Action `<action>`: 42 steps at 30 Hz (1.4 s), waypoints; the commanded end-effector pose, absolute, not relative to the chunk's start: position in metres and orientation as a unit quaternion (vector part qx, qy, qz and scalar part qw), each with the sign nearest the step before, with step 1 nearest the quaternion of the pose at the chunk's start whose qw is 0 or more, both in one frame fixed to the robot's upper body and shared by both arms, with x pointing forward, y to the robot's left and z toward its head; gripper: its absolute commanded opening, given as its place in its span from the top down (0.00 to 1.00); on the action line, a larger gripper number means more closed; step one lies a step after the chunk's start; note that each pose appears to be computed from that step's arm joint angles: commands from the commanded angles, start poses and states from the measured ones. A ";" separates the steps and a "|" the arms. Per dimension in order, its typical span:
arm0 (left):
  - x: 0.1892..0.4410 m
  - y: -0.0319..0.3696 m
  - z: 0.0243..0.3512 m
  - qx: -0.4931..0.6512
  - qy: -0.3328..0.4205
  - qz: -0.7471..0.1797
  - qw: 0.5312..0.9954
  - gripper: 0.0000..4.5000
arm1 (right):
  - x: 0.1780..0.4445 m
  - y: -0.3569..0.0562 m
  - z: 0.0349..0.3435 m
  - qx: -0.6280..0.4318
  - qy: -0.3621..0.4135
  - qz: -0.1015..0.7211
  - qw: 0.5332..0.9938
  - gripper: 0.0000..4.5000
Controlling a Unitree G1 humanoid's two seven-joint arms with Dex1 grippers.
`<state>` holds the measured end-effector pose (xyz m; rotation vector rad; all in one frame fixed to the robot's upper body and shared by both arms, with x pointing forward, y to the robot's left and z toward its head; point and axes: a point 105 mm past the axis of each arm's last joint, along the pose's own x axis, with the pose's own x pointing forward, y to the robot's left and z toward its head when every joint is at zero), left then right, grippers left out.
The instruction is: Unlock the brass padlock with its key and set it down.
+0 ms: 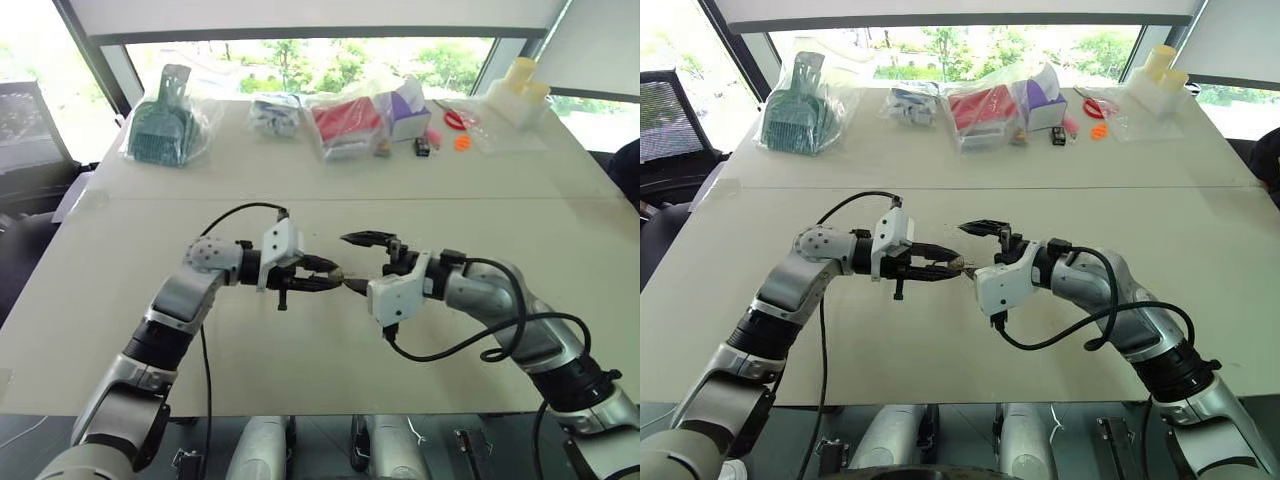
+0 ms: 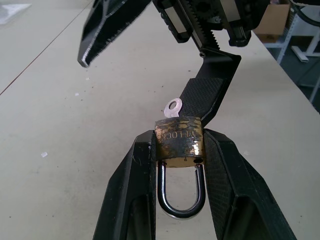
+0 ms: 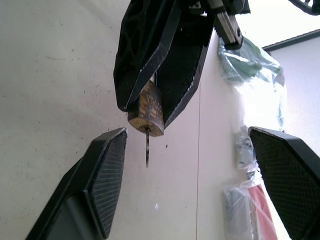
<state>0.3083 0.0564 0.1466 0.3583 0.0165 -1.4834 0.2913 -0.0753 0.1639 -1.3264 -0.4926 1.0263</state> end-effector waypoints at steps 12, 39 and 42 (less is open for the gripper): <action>0.309 0.059 0.169 0.142 -0.016 -0.678 0.721 0.84 | 0.287 -0.061 0.181 -0.585 -0.303 0.451 0.602 0.43; 0.304 0.075 0.183 0.129 -0.012 -0.666 0.734 0.02 | 0.295 -0.063 0.180 -0.583 -0.292 0.448 0.612 1.00; 0.306 0.079 0.187 0.126 -0.017 -0.656 0.744 0.02 | 0.295 -0.063 0.180 -0.582 -0.291 0.448 0.613 1.00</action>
